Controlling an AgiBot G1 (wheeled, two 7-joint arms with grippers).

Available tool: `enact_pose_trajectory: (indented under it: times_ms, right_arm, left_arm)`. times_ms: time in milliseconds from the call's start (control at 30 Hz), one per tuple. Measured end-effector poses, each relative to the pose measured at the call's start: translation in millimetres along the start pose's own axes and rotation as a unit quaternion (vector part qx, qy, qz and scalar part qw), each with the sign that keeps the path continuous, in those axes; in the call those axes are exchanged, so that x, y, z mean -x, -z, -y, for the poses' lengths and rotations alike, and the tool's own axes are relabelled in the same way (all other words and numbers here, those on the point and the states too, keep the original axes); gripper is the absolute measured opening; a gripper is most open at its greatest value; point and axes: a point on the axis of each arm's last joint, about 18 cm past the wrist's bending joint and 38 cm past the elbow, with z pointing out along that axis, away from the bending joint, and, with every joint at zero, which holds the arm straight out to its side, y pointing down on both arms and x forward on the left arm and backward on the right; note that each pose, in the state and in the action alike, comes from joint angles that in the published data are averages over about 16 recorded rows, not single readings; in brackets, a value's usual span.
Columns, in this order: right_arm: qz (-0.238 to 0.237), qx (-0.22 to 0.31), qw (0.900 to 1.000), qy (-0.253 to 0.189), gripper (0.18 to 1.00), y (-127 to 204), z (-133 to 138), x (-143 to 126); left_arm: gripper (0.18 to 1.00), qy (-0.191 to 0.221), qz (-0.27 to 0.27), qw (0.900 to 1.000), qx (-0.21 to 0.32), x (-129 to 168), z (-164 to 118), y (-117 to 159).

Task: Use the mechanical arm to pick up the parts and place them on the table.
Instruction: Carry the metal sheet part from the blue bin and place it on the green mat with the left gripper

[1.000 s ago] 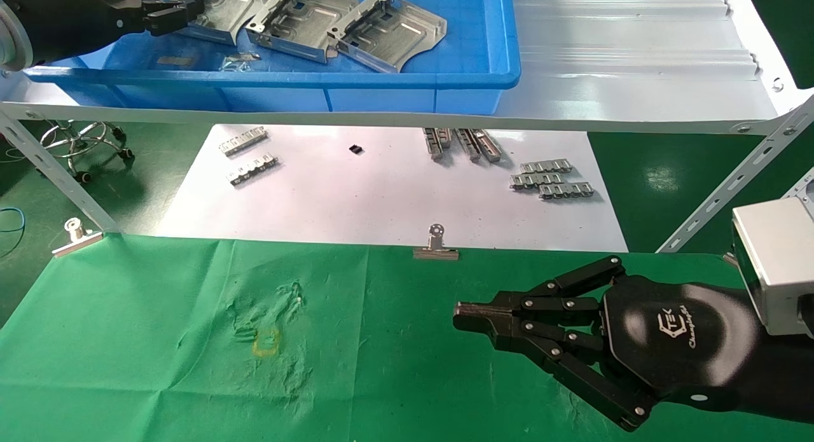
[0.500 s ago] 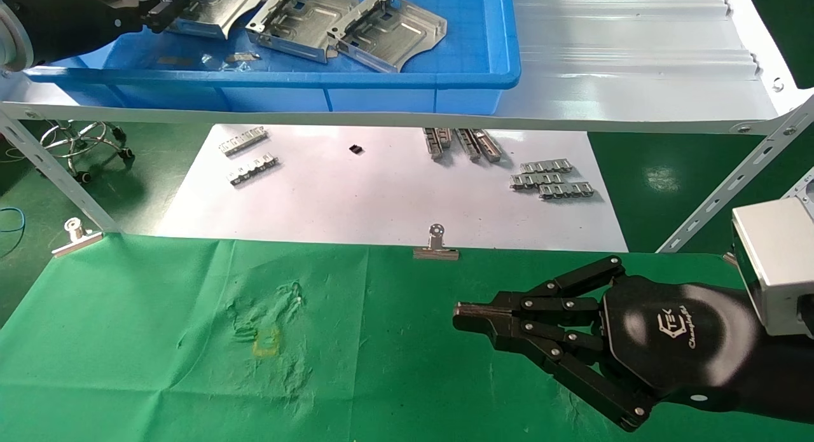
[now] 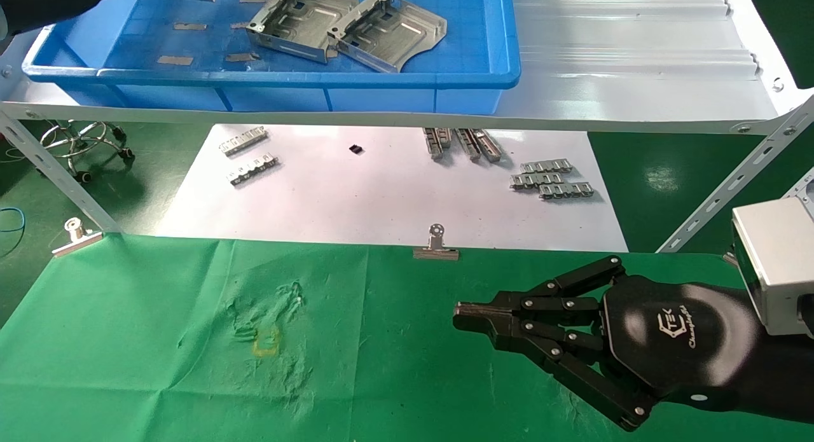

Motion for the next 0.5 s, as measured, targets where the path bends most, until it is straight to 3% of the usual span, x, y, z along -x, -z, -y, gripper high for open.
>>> enact_pose_trajectory:
  times_ms: [267,500]
  right_arm:
    - [0.0,0.0,1.0,0.0,0.192,0.0,0.0,0.0]
    - [0.0,0.0,1.0,0.0,0.192,0.0,0.0,0.0]
  left_arm:
    - [0.263,-0.032,-0.092,0.9933,-0.061,-16.3,18.0,25.9]
    - [0.262,-0.077,-0.208,0.9693,-0.106,-42.3,17.6,65.3]
